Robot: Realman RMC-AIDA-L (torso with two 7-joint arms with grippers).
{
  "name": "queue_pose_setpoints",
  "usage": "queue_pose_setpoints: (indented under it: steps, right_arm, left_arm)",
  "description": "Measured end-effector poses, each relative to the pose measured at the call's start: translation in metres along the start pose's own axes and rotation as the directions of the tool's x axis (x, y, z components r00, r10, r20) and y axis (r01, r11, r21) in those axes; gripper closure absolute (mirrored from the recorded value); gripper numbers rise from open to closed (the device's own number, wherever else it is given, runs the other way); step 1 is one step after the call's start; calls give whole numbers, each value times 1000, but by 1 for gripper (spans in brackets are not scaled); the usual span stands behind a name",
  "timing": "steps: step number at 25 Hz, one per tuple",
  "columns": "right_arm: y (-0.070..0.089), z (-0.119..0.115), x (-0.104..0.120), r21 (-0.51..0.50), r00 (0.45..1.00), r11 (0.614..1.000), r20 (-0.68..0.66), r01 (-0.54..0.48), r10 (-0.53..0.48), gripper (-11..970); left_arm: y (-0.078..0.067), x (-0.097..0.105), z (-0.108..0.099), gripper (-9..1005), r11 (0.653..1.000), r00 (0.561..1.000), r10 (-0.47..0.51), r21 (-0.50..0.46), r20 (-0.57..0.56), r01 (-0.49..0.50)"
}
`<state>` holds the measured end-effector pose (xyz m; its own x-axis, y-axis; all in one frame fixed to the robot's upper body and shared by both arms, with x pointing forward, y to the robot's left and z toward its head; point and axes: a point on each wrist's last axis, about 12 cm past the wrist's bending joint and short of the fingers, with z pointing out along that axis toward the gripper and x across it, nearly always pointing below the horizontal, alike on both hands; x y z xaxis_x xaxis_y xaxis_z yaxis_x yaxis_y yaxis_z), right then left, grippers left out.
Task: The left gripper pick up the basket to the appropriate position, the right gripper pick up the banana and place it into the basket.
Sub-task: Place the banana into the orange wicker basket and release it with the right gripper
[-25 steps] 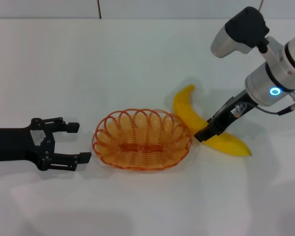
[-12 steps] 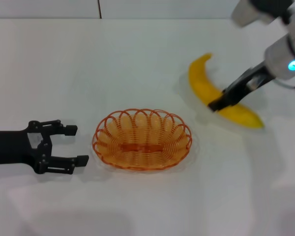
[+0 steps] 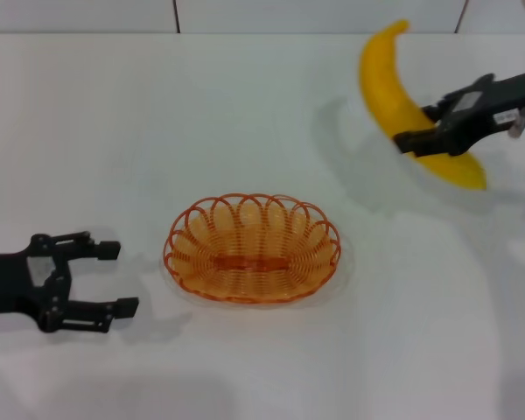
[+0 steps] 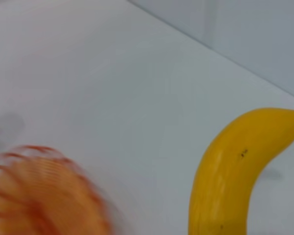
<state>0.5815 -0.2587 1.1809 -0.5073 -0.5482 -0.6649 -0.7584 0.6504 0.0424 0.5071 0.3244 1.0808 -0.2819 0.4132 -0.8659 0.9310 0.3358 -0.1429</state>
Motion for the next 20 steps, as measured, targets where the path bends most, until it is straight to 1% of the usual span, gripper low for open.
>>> queue_pose_setpoints:
  steps: [3,4,5,6,7,8,10,11,12,14,17,20]
  right_arm:
    - [12,0,4,-91,994,994,96,60,-51,462]
    - [18,5,6,-145,987,985,144,94,-73,462]
    - [18,5,6,-145,987,985,144,94,-73,462]
    - [21,9,8,-171,983,979,163,111,-83,461]
    - [27,19,9,-216,978,966,182,141,-102,461]
    - [27,19,9,-216,978,966,182,141,-102,461]
    - [31,27,7,-246,975,954,181,171,-128,460]
    - [34,29,6,-255,974,949,178,185,-142,460]
    - [37,32,4,-267,972,942,173,204,-161,460]
    - [44,37,2,-286,967,928,164,237,-196,459]
    - [52,43,-3,-312,958,908,153,279,-242,459]
    - [57,44,-7,-326,953,897,149,298,-263,458]
  left_arm:
    - [-4,5,-7,89,1000,1000,20,-3,13,-20]
    - [-5,6,-7,89,1000,1000,26,-5,16,-26]
    - [-6,8,-8,89,999,999,37,-13,24,-37]
    - [-6,9,-8,89,999,999,28,-21,30,-27]
    - [-3,9,-7,89,998,998,-45,-36,38,46]
    - [-3,9,-7,89,998,998,-45,-36,38,46]
    - [2,8,-8,89,986,986,-162,-42,40,164]
    - [6,7,-9,89,969,970,-242,-40,36,243]
    - [9,6,-10,89,953,954,-300,-34,31,301]
    - [11,5,-9,89,940,941,-339,-25,21,339]
    - [13,5,-5,88,948,949,-316,-35,18,316]
    - [14,5,-3,88,952,953,-302,-48,11,302]
